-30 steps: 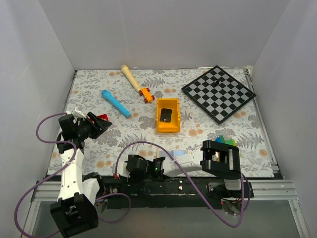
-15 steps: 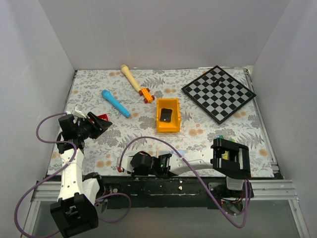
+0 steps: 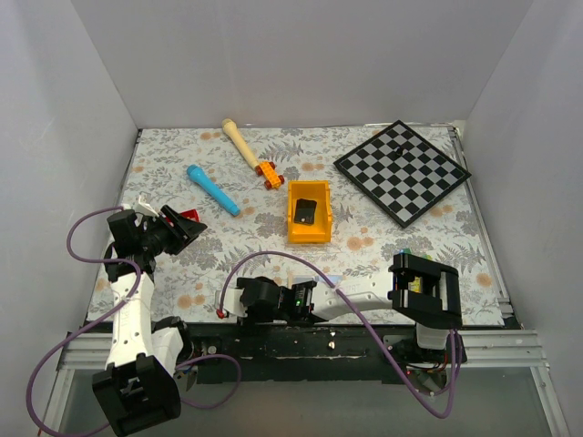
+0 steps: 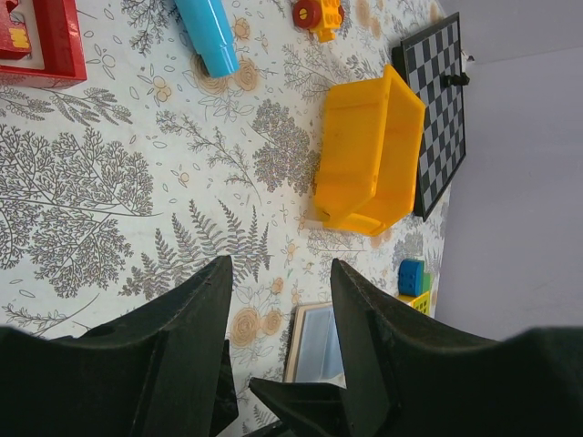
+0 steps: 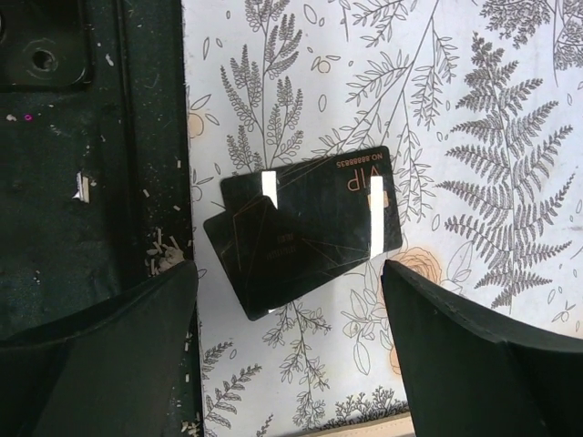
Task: Put the credit cards into the card holder
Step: Pick up the credit card from the center of the board.
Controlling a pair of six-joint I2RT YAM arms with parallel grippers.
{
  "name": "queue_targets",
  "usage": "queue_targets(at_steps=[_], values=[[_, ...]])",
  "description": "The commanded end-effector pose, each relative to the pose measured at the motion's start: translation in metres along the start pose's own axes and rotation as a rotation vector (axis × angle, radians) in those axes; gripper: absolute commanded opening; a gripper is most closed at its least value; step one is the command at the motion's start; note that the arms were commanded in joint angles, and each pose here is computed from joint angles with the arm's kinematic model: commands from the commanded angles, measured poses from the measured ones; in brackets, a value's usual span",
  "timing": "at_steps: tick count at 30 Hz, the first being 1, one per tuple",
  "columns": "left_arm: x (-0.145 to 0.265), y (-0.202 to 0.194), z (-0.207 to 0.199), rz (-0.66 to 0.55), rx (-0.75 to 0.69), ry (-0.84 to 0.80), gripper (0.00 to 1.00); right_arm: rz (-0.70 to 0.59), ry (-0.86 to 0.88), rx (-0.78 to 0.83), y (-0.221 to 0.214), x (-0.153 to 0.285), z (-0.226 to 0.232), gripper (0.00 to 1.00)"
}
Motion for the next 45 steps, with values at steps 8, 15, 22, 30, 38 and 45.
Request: queue_targets(at_steps=[8,15,22,30,38,45], values=[[0.000,0.000,0.000,0.005,-0.009,-0.018,0.47,-0.044,0.098,0.017,0.007,-0.006,0.008,0.93],[0.000,0.000,-0.001,0.006,-0.006,-0.019,0.47,-0.022,0.065,0.034,0.004,-0.017,0.007,0.94],[-0.001,0.001,-0.001,0.010,-0.002,-0.020,0.47,-0.005,-0.015,0.075,0.006,-0.025,-0.002,0.95],[-0.001,0.001,-0.002,0.013,-0.002,-0.024,0.47,0.044,-0.058,0.129,0.000,-0.036,-0.005,0.95],[-0.002,0.001,-0.001,0.015,0.000,-0.023,0.48,0.100,-0.040,0.113,-0.012,-0.044,0.001,0.90],[-0.001,0.001,-0.001,0.015,0.002,-0.024,0.47,0.114,-0.001,0.044,-0.022,-0.041,0.012,0.77]])
Point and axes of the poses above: each gripper's point midway between its finger pads, its own x axis back along the fingers, its own z axis along the line the jaws close on, y = z × x, the point moved 9 cm from there along x, back along the fingers, and after that the axes turned 13 degrees about x, right-handed, at the moved point
